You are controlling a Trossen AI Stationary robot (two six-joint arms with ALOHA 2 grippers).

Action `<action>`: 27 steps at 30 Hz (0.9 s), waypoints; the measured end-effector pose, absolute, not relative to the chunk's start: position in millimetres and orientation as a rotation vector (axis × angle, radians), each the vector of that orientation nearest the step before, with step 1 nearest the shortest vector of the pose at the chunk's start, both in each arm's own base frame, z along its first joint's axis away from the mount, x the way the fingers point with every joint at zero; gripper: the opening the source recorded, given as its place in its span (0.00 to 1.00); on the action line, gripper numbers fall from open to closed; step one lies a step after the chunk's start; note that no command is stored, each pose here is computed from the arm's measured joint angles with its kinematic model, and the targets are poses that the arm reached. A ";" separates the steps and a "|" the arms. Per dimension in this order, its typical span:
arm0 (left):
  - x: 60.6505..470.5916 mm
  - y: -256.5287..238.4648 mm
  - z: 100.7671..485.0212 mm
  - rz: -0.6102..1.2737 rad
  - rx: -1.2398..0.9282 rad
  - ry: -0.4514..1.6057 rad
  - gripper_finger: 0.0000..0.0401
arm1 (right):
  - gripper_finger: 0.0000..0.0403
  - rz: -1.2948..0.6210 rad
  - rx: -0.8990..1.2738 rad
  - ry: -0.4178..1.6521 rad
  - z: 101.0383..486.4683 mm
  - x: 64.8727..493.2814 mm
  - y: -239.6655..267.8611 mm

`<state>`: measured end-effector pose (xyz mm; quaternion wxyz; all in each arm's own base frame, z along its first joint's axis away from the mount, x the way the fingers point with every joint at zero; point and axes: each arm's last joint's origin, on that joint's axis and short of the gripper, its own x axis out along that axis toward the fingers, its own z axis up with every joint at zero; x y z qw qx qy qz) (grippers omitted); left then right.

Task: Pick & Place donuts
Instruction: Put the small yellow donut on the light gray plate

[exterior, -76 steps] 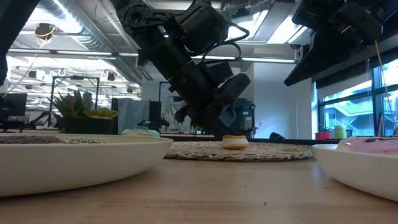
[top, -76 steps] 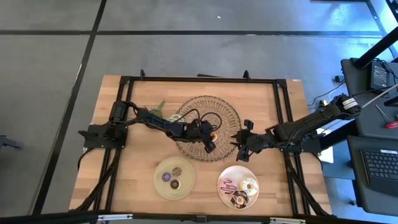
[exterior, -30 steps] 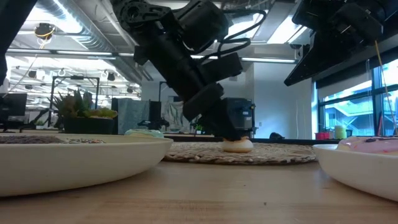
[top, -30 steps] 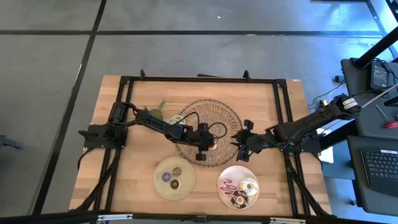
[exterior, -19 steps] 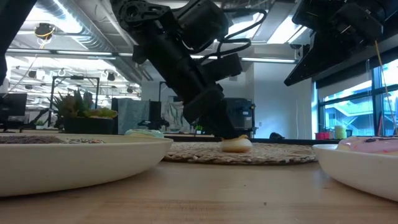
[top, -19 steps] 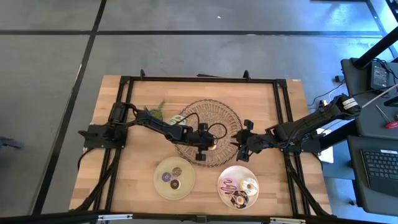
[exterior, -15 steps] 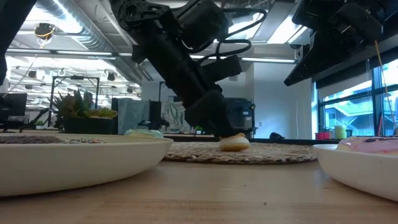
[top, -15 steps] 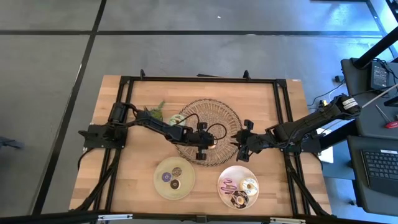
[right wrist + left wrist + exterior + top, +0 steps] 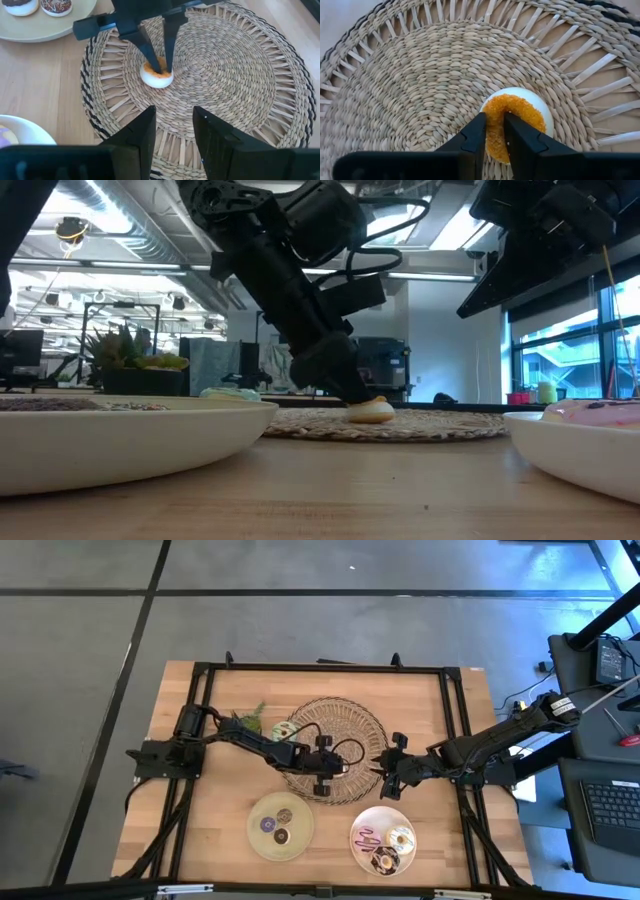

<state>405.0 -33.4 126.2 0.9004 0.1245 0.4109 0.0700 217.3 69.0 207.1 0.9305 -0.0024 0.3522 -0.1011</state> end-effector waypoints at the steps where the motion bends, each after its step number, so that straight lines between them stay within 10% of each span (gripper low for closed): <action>1: 404.9 -33.8 126.2 0.146 0.267 0.851 0.18 | 0.33 -0.207 -0.005 0.721 207.2 217.2 69.0; 14: 403.7 -40.4 126.2 0.177 0.320 0.850 0.26 | 0.33 -0.206 -0.007 0.721 207.1 217.3 69.0; 27: 404.0 -39.7 125.7 0.167 0.285 0.849 0.09 | 0.33 -0.206 -0.006 0.721 207.2 217.3 69.0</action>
